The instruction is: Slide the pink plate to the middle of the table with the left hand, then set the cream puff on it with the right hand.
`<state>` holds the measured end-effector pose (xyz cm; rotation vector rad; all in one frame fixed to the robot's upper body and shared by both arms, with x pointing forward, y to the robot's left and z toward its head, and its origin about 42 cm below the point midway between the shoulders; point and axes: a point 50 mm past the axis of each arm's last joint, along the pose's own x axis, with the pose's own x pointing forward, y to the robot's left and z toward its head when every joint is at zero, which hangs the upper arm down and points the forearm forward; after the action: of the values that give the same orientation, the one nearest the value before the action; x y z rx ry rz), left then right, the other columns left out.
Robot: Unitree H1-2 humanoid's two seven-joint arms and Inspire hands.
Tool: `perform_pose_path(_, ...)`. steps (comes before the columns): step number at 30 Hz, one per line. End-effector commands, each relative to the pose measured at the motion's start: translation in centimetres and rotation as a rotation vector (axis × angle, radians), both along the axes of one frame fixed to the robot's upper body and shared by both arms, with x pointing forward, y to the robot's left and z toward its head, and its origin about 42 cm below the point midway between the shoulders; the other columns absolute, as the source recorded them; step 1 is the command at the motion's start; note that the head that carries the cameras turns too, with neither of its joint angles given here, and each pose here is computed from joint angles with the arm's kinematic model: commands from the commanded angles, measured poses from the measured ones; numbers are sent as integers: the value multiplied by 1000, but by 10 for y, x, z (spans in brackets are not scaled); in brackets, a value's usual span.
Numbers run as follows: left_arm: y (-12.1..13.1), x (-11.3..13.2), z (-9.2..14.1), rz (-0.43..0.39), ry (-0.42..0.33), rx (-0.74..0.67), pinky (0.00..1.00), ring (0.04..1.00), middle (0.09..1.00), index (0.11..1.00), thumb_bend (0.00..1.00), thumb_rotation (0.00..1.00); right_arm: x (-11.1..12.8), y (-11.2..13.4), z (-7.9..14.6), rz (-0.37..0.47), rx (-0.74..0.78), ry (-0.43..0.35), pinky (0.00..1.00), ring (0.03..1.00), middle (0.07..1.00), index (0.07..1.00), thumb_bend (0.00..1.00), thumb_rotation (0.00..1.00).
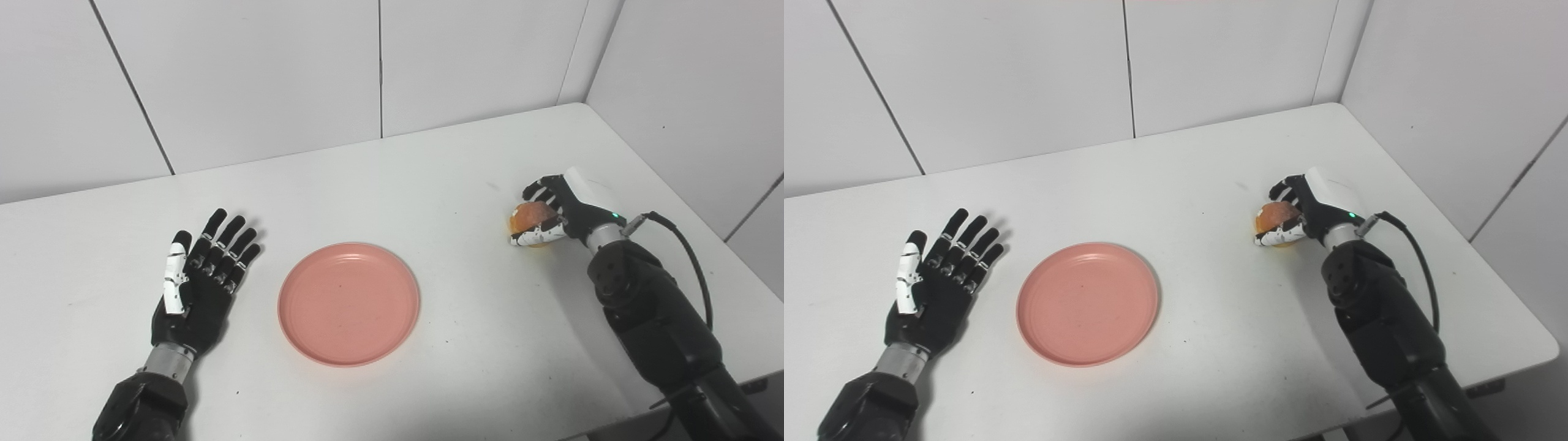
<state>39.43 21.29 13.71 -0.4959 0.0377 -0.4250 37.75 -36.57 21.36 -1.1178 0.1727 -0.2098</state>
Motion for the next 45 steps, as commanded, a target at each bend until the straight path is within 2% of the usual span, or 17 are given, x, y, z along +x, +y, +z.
perform_pose_path(1,10,-19,-38,21,188,60,945,923,935,944,427,1000,2,-7,9,-3,-37,-26,350,428,499,492,510,139)
perform_pose_path(15,8,-20,-37,20,184,70,935,920,933,939,433,1000,1,-6,10,-23,-3,-45,334,410,482,492,494,139)
perform_pose_path(20,6,-20,-36,17,183,64,937,922,935,942,424,1000,-2,-6,17,6,-18,-95,310,381,455,491,495,136)
perform_pose_path(26,4,-21,-35,15,175,72,937,925,937,941,426,1000,-8,6,41,23,-16,-148,318,390,452,489,496,137)
perform_pose_path(38,-12,-24,-32,30,169,103,920,917,927,922,420,1000,-22,45,87,169,-31,-269,311,380,440,486,497,138)
perform_pose_path(45,-25,-25,-28,37,166,107,916,911,916,907,417,1000,-24,72,106,285,-39,-300,315,384,451,487,497,137)
